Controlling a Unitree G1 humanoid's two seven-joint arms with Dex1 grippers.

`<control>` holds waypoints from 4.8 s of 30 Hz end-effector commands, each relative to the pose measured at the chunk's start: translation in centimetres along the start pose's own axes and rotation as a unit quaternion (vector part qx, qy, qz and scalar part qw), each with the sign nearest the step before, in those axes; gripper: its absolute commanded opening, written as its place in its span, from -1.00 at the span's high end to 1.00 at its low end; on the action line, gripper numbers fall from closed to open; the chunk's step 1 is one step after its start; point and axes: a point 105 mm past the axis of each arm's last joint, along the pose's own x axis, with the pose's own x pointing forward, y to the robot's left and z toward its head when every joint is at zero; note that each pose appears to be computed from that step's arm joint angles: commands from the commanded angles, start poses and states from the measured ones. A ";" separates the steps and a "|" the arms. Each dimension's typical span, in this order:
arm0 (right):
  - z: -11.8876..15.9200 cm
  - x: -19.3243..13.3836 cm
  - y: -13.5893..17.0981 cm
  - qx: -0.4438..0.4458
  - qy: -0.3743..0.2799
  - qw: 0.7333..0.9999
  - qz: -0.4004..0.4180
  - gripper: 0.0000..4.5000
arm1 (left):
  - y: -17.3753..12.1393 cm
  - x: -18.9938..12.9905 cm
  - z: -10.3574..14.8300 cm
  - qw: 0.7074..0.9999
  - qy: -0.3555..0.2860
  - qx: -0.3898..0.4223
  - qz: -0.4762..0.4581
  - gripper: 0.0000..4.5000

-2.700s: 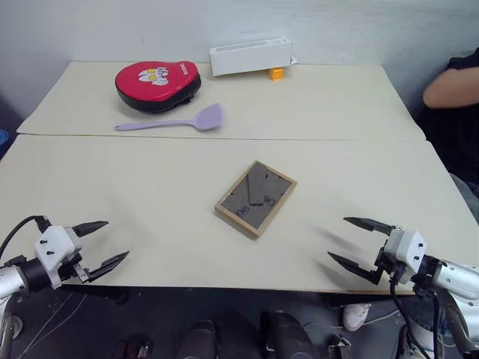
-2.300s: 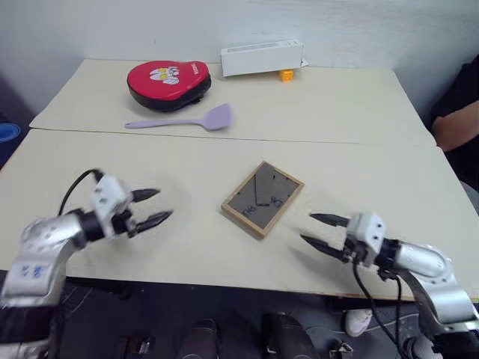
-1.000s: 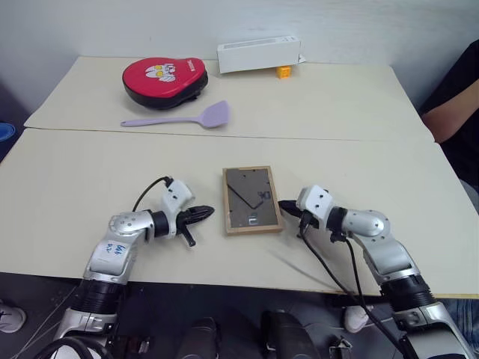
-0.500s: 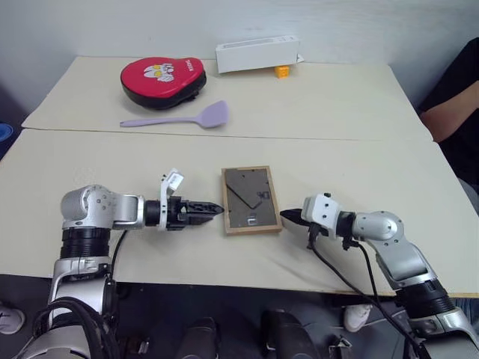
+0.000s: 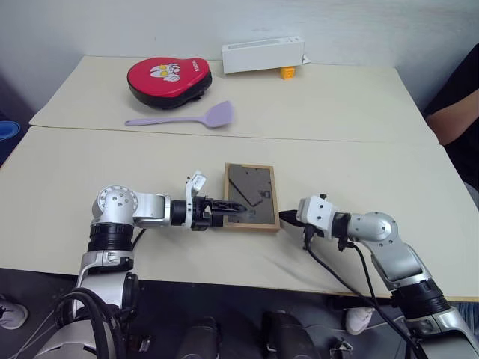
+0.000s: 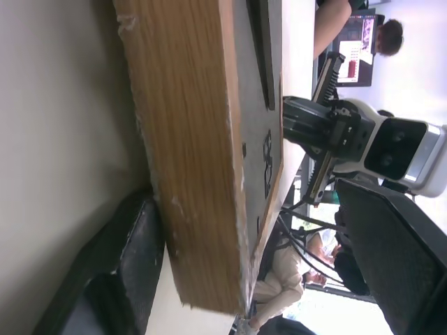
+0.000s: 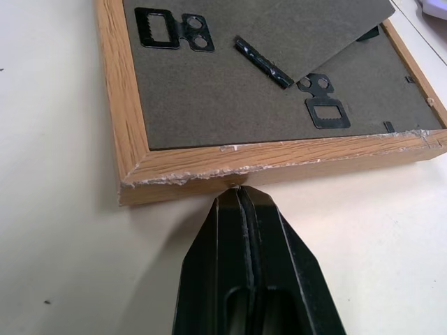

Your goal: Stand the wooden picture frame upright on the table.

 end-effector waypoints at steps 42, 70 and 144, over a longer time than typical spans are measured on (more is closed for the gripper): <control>11.1 -1.7 0.3 0.146 -0.215 0.945 0.199 -0.99 | -0.9 -4.3 -1.0 0.934 -0.132 0.326 -0.063 0.45; 5.3 1.2 -3.3 -0.425 -0.161 0.890 -0.046 -0.99 | -3.8 -4.8 -2.6 0.990 0.057 -0.006 -0.125 0.45; -0.6 -9.9 -2.4 0.029 -0.082 0.996 0.014 -0.99 | 3.5 -18.9 -3.9 0.735 -0.105 0.636 0.209 -1.00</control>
